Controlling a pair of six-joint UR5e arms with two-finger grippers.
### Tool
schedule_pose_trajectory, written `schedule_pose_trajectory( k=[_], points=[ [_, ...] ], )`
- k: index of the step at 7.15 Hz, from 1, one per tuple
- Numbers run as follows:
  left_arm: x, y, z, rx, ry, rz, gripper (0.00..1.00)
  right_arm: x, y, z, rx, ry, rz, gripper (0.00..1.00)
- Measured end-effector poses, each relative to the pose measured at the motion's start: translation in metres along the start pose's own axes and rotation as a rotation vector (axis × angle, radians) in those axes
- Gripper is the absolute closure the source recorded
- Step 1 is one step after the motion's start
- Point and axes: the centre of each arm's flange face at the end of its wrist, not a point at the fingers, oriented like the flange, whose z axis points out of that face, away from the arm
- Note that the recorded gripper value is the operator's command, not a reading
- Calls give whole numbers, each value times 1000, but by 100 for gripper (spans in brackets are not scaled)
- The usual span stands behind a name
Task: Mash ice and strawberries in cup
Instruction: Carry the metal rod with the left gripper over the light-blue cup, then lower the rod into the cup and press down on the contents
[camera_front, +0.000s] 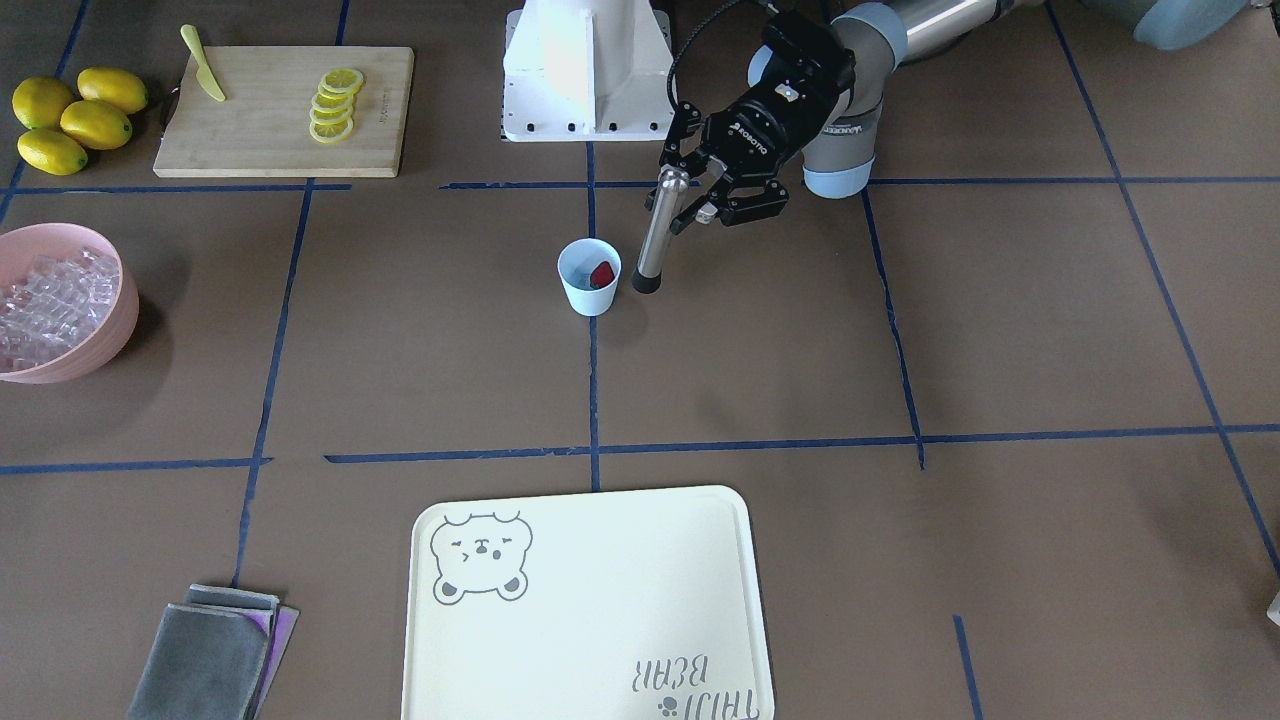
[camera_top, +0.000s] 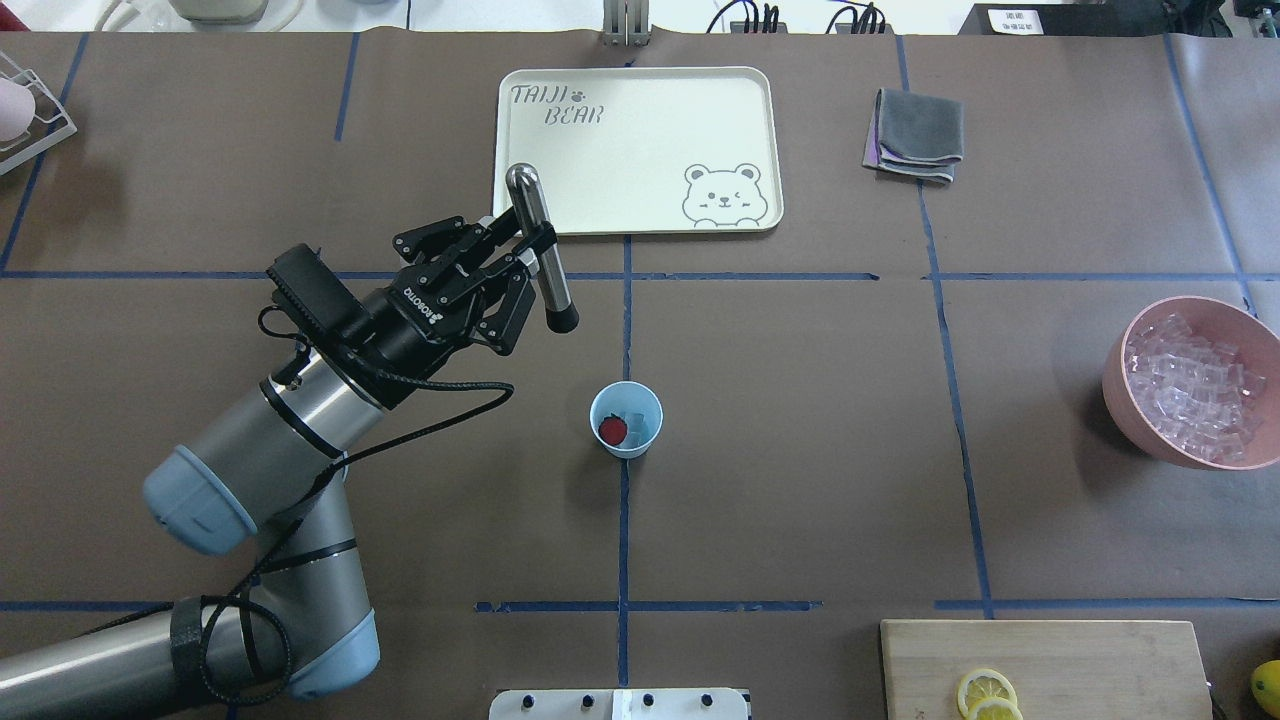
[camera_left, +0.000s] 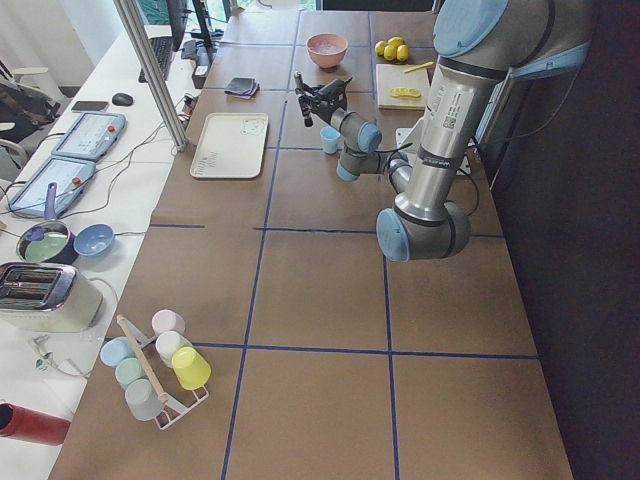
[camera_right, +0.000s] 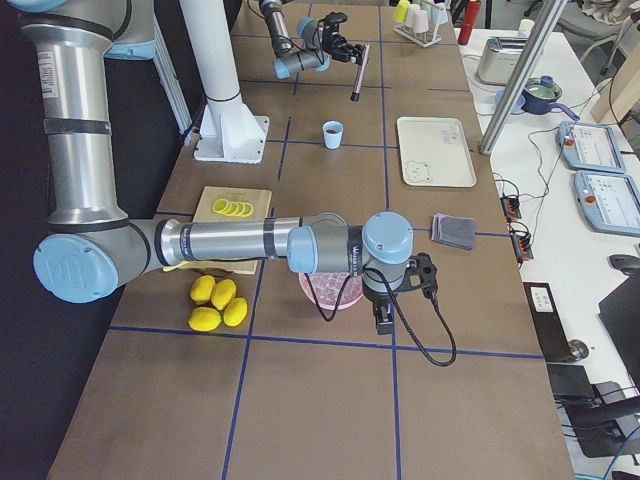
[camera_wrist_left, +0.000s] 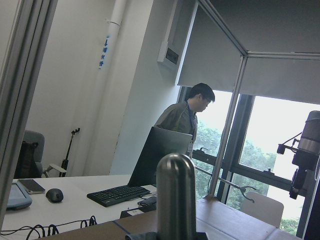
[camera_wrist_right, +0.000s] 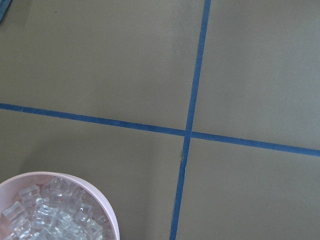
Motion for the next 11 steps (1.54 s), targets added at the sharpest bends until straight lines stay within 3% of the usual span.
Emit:
schedule_pose_trajectory(
  k=[6, 11],
  points=[
    [79, 38, -16, -82, -5, -10, 100, 5, 4, 4, -9, 2, 9, 1],
    [96, 44, -18, -81, -13, -37, 100, 6, 5, 6, -13, 4, 11, 1]
  ],
)
